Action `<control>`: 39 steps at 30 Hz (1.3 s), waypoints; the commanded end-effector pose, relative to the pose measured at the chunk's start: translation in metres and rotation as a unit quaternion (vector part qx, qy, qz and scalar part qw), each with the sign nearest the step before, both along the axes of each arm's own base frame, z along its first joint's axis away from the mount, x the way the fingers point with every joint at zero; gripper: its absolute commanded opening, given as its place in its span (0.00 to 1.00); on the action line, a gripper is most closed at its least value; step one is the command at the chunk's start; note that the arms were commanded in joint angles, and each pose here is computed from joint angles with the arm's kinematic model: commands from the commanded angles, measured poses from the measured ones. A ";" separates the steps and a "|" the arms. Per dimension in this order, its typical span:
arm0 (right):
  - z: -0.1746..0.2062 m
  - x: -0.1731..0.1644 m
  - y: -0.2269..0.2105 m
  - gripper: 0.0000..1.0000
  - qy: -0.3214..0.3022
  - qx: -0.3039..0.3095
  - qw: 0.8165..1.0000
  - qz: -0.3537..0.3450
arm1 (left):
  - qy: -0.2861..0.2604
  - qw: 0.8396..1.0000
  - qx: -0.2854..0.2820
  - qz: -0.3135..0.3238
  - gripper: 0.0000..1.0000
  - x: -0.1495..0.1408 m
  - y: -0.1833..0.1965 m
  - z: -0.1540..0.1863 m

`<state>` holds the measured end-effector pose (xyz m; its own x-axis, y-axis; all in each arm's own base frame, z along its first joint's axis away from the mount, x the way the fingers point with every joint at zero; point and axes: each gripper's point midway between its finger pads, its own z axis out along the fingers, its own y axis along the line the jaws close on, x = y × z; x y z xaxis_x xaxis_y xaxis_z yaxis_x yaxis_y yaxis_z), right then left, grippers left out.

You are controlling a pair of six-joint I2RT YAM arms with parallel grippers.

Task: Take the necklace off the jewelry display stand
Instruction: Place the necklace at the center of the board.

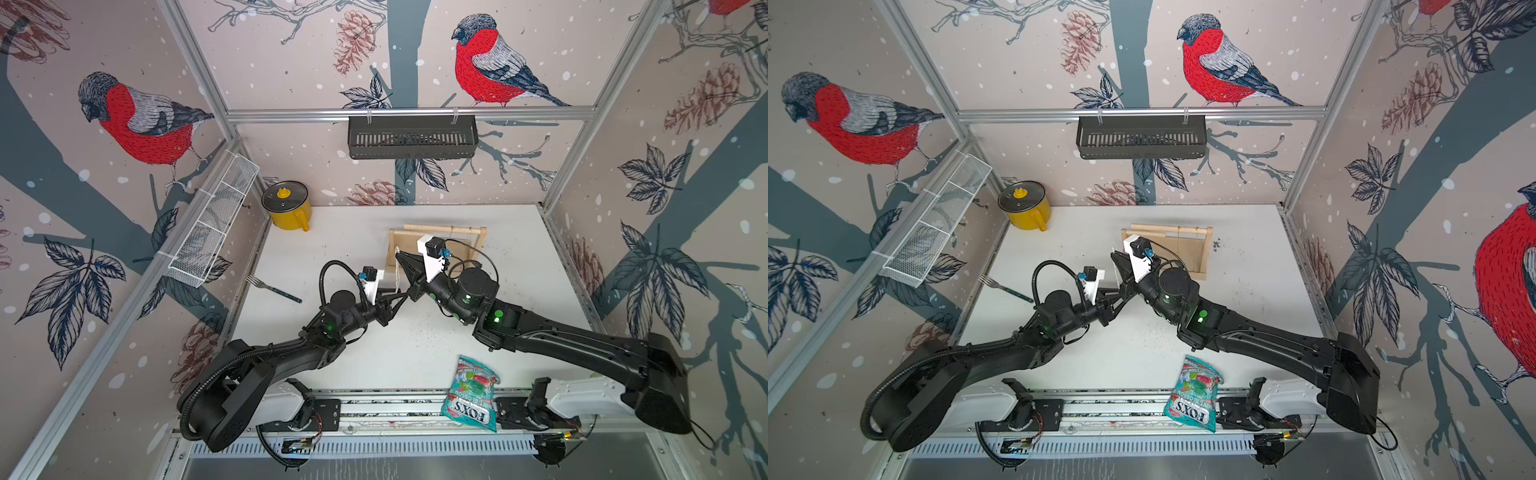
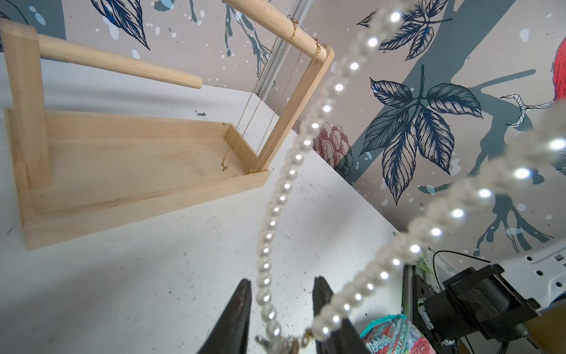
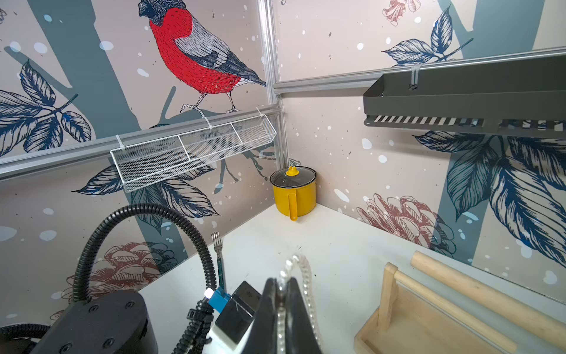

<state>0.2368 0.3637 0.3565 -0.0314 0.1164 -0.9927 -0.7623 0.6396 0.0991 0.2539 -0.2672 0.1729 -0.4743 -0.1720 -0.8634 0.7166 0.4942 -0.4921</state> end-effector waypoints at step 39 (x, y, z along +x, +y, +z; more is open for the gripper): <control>-0.054 0.012 -0.018 0.01 0.086 0.003 0.995 -0.055 | 0.121 0.989 0.075 -0.037 0.00 -0.067 0.013 -0.055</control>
